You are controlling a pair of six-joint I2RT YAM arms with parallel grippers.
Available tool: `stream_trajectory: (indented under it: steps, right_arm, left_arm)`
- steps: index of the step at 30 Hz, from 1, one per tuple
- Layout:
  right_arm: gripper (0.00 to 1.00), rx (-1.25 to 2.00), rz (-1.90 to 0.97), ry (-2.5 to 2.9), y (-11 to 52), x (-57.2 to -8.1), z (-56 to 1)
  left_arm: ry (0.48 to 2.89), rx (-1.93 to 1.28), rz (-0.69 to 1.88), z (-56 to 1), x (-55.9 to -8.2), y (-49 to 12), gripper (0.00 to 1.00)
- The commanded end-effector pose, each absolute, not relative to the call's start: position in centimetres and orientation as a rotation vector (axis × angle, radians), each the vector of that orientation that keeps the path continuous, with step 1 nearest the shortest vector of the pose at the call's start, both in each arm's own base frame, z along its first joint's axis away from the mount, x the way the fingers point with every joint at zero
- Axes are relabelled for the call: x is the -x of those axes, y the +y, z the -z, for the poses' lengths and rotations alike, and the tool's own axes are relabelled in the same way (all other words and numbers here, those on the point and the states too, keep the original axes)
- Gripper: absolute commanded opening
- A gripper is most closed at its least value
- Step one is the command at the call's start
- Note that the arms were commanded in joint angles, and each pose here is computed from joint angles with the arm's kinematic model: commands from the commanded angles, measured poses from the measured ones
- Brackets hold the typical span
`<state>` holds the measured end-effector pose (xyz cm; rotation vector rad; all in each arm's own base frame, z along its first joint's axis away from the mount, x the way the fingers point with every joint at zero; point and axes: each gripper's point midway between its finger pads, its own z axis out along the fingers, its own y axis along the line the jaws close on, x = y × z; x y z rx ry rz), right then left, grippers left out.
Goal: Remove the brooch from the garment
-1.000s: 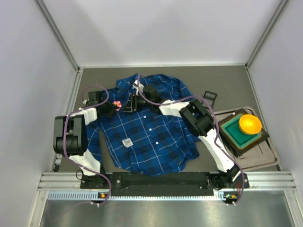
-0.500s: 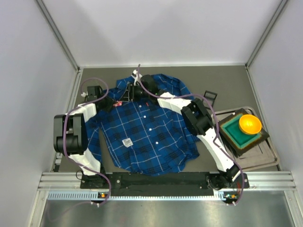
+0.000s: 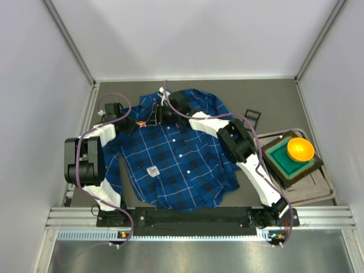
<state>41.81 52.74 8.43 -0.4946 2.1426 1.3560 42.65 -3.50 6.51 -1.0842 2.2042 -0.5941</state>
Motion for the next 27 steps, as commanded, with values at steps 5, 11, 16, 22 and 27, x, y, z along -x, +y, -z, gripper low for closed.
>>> stream_trajectory:
  steps: [5,11,16,22,27]
  right_arm:
    - [0.5,0.679,-1.122,2.074,51.2,-42.7,-9.1]
    - [0.47,0.722,-1.098,2.047,51.9,-42.6,-8.9]
    - [0.46,0.778,-1.034,2.013,51.7,-42.6,-9.0]
    - [0.52,0.899,-1.011,1.919,52.3,-41.7,-10.2]
    - [0.63,0.917,-0.993,1.904,52.7,-41.3,-10.2]
  left_arm:
    - [2.209,1.018,0.645,-7.6,-43.0,-4.3,0.0]
    - [2.209,1.012,0.661,-8.2,-42.6,-4.7,0.0]
    - [2.22,1.014,0.66,-8.9,-42.2,-5.0,0.0]
    - [2.261,1.013,0.649,-9.0,-42.0,-5.5,0.0]
    - [2.277,1.022,0.606,-9.5,-42.0,-5.2,0.0]
